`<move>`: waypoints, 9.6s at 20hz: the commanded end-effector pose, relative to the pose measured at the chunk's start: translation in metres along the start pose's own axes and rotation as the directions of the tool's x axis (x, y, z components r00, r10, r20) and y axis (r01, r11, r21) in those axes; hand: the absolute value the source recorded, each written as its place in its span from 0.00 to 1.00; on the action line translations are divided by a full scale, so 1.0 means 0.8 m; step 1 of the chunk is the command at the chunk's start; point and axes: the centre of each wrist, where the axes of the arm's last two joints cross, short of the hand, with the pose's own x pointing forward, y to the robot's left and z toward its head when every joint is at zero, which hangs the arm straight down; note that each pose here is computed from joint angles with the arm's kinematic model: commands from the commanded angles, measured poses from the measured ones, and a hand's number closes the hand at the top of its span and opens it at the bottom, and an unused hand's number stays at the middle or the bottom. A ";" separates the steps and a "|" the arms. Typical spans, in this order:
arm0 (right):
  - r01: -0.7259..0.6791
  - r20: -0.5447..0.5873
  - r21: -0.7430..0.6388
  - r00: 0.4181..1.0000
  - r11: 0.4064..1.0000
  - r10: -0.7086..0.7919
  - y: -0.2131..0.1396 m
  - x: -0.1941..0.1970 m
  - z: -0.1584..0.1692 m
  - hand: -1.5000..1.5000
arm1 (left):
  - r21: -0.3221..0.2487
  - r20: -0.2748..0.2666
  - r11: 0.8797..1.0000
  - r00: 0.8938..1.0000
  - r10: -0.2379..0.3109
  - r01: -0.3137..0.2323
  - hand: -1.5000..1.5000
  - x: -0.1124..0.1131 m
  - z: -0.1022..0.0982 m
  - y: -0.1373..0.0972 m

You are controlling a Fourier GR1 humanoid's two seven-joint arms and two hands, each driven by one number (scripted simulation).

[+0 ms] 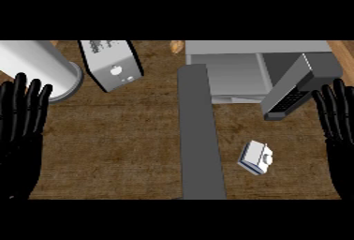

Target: Pick up the milk, place it into the microwave and close the microwave

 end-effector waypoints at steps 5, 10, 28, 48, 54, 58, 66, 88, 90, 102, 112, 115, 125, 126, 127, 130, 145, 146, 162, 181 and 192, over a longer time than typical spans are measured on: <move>-0.037 0.008 -0.253 0.999 0.967 0.041 0.077 0.022 -0.007 0.00 | -0.023 -0.042 0.999 0.998 -0.047 0.046 0.00 -0.012 -0.005 0.001; 0.179 -0.047 -0.105 0.982 0.978 -0.185 0.152 0.029 0.000 0.00 | 0.061 -0.159 0.990 0.978 0.137 -0.128 0.00 -0.025 0.010 0.008; -0.001 -0.116 -0.319 0.993 0.948 -0.038 0.163 0.013 0.010 0.00 | 0.071 -0.169 0.989 0.975 0.142 -0.132 0.00 0.006 0.081 0.047; -0.129 -0.282 -0.451 0.959 0.883 -0.004 0.077 -0.119 0.098 0.00 | 0.055 -0.174 0.990 0.976 0.134 -0.126 0.00 -0.009 0.122 0.048; -0.121 -0.295 -0.449 0.955 0.885 -0.019 0.090 -0.145 0.136 0.00 | 0.056 -0.168 0.989 0.975 0.143 -0.136 0.00 0.006 0.130 0.041; -0.109 -0.311 -0.420 0.950 0.901 -0.030 0.072 -0.177 0.163 0.00 | 0.040 -0.172 0.986 0.971 0.166 -0.162 0.00 -0.009 0.130 0.054; -0.130 -0.271 -0.368 0.962 0.921 0.027 0.056 -0.207 0.154 0.00 | 0.040 -0.156 0.988 0.976 0.153 -0.149 0.00 0.017 0.131 0.040; -0.172 -0.386 -0.394 0.922 0.903 0.007 0.004 -0.296 0.184 0.00 | 0.038 -0.157 0.987 0.974 0.162 -0.158 0.00 0.017 0.127 0.071; -0.002 -0.348 -0.328 0.930 0.945 -0.119 0.012 -0.289 0.208 0.00 | 0.057 -0.165 0.988 0.975 0.149 -0.142 0.00 0.004 0.134 0.064; -0.148 -0.192 -0.367 0.978 0.918 0.081 0.054 -0.301 0.160 1.00 | 0.058 -0.187 0.983 0.965 0.184 -0.176 0.00 -0.004 0.135 0.060; 0.040 -0.077 -0.240 0.995 0.970 -0.060 0.026 -0.278 0.095 1.00 | 0.028 -0.183 0.983 0.966 0.182 -0.180 0.00 -0.005 0.141 0.064; 0.106 -0.066 -0.105 0.991 0.989 -0.113 -0.033 -0.273 0.083 1.00 | 0.042 -0.186 0.983 0.966 0.181 -0.176 0.00 -0.006 0.140 0.061; 0.240 -0.041 0.030 0.970 0.970 -0.238 -0.040 -0.232 0.043 1.00 | 0.064 -0.175 0.981 0.965 0.194 -0.186 0.00 0.001 0.124 0.068; 0.199 -0.020 0.043 0.980 0.979 -0.198 -0.044 -0.224 0.032 1.00 | 0.055 -0.189 0.980 0.961 0.200 -0.193 0.00 0.026 0.136 0.085; 0.181 -0.023 0.041 0.983 0.983 -0.180 -0.017 -0.222 0.027 1.00 | 0.054 -0.204 0.980 0.959 0.197 -0.190 0.00 0.003 0.150 0.081; 0.154 -0.028 0.049 0.988 0.987 -0.153 -0.005 -0.199 0.005 1.00 | 0.054 -0.194 0.980 0.961 0.199 -0.192 0.00 0.001 0.152 0.071; -0.008 -0.127 0.080 0.992 0.997 0.019 0.063 -0.230 -0.152 1.00 | 0.059 -0.210 0.982 0.960 0.188 -0.179 0.00 -0.007 0.142 0.089; 0.007 -0.116 0.076 0.993 0.997 0.002 0.070 -0.228 -0.154 1.00 | 0.065 -0.206 0.980 0.959 0.195 -0.186 0.00 -0.012 0.148 0.102; -0.193 -0.073 0.032 0.978 0.981 0.195 0.052 -0.221 -0.221 1.00 | -0.015 -0.188 0.975 0.958 0.215 -0.222 0.00 -0.028 0.122 0.094; -0.603 -0.152 -0.216 0.797 0.768 0.584 0.026 -0.209 -0.240 0.00 | -0.105 -0.165 0.981 0.975 0.147 -0.166 0.00 -0.025 0.082 0.078; -0.510 -0.221 -0.165 0.853 0.844 0.473 0.060 -0.204 -0.247 0.00 | -0.159 -0.179 0.972 0.973 0.146 -0.175 0.00 -0.031 0.071 0.063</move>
